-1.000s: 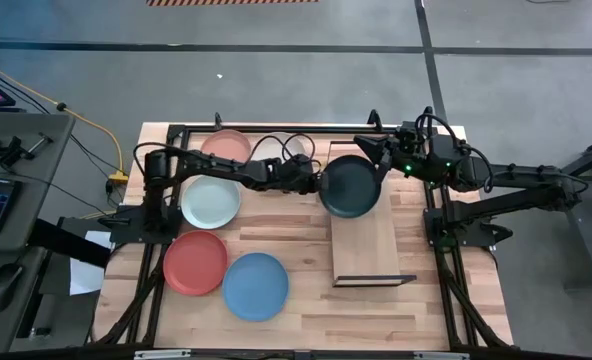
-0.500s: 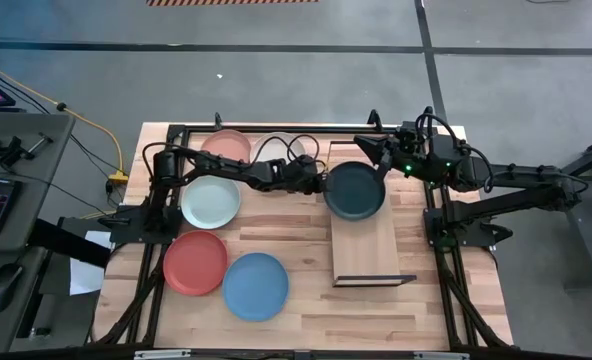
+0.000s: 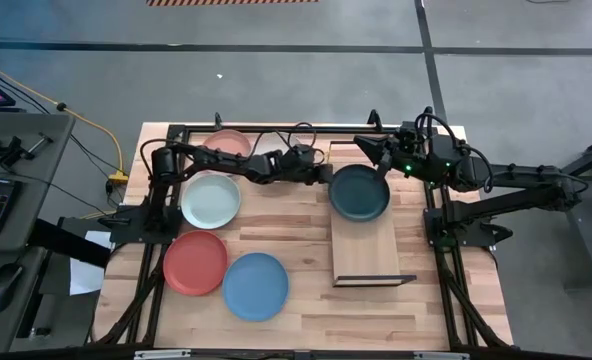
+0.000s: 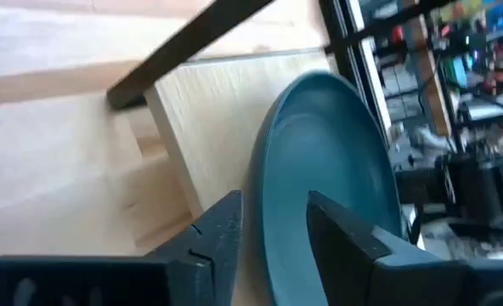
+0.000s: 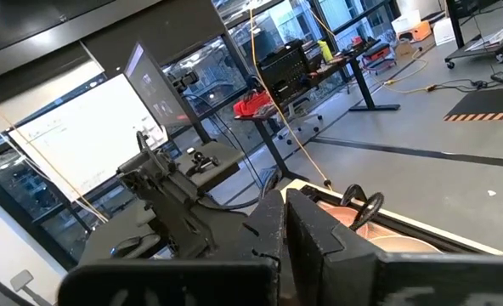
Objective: Place and stack plates onto a shelf
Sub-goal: Put the black plate on the shelf
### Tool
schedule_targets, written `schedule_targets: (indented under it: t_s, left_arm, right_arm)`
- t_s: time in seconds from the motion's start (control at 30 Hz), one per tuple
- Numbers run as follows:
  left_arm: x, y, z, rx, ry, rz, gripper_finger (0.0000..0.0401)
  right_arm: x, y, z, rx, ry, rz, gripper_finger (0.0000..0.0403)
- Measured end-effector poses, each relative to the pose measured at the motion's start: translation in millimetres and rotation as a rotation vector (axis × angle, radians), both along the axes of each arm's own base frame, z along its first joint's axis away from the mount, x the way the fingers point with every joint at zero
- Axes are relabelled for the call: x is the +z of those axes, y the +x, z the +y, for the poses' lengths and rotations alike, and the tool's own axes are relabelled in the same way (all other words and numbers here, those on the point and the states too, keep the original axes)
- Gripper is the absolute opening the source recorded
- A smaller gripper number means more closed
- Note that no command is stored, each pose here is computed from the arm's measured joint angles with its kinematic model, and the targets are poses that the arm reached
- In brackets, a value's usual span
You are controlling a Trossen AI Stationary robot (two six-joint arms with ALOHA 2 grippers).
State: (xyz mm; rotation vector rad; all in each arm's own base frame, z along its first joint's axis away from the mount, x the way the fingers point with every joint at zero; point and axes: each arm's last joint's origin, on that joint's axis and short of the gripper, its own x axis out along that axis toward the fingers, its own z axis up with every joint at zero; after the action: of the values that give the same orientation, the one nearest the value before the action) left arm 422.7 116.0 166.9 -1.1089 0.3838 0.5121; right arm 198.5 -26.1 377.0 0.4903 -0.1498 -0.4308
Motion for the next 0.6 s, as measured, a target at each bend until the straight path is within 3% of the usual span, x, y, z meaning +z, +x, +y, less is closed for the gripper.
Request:
schedule_targets:
  t_s: [0.13,0.3,0.43,0.6]
  left_arm:
    - [3,-6,13,-0.124,-0.031,-0.016,0.014]
    - [41,-27,18,-0.24,0.112,-0.076,0.0142]
    - [70,-64,5,-0.292,0.265,-0.082,0.0142]
    - [95,-126,-20,-0.258,0.422,-0.185,0.0142]
  right_arm:
    - [0,0,0,0.001,0.0,0.0,0.0]
    - [-2,0,0,0.008,0.0,0.019,0.0]
    - [-5,0,0,0.01,0.003,0.053,0.0]
    - [-12,0,1,0.02,0.036,0.112,0.0]
